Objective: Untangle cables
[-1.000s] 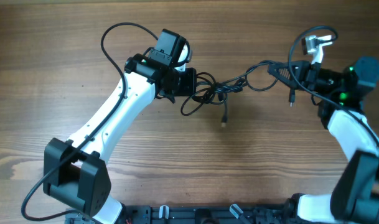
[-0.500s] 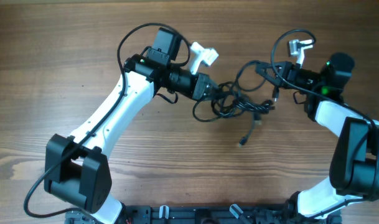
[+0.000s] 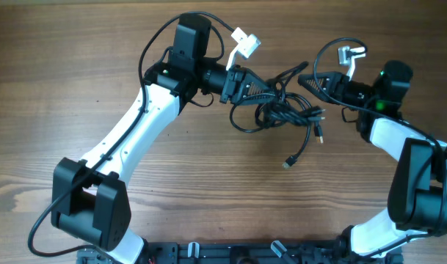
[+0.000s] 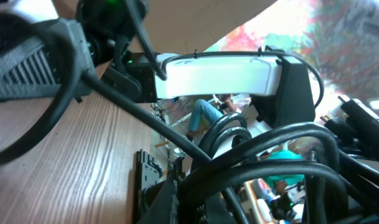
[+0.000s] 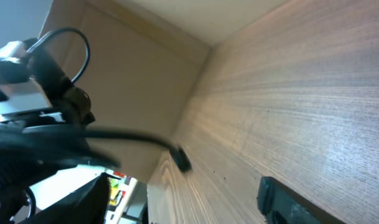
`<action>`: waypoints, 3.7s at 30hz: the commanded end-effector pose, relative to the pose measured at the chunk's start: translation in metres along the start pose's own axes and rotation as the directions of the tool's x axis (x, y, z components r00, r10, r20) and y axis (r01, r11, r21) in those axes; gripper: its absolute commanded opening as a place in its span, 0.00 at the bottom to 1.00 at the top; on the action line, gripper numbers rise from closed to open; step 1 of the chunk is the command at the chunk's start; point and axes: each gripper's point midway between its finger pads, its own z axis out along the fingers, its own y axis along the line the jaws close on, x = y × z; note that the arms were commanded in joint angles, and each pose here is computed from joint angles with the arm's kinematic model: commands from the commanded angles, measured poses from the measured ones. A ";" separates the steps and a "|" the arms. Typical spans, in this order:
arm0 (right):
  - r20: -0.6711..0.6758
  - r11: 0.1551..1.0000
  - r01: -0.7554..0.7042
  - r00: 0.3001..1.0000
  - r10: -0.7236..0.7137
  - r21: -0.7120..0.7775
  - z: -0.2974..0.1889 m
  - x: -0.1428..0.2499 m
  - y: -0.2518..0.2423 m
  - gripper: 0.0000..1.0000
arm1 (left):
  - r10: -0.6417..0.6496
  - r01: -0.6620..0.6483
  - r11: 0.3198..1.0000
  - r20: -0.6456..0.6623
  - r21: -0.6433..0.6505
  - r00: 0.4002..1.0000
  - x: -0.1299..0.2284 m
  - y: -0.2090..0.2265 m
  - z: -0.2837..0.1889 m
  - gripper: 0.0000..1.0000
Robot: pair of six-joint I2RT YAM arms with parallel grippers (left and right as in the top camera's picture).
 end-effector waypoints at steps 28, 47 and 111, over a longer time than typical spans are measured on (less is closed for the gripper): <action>0.096 0.823 0.050 0.987 -0.126 0.566 -0.060 0.018 0.051 0.99 | -0.523 0.803 0.379 0.609 -0.461 0.596 0.027 0.126 -0.075 0.04; -0.002 0.869 0.010 1.000 -0.010 0.495 0.019 0.059 0.075 1.00 | -0.662 0.841 0.320 0.533 -0.435 0.527 0.052 0.108 -0.032 0.04; -0.169 0.988 -0.073 0.984 0.050 -0.138 -0.016 0.027 0.137 0.04 | -0.275 0.308 0.756 0.147 -0.578 0.950 0.033 0.149 -0.008 0.45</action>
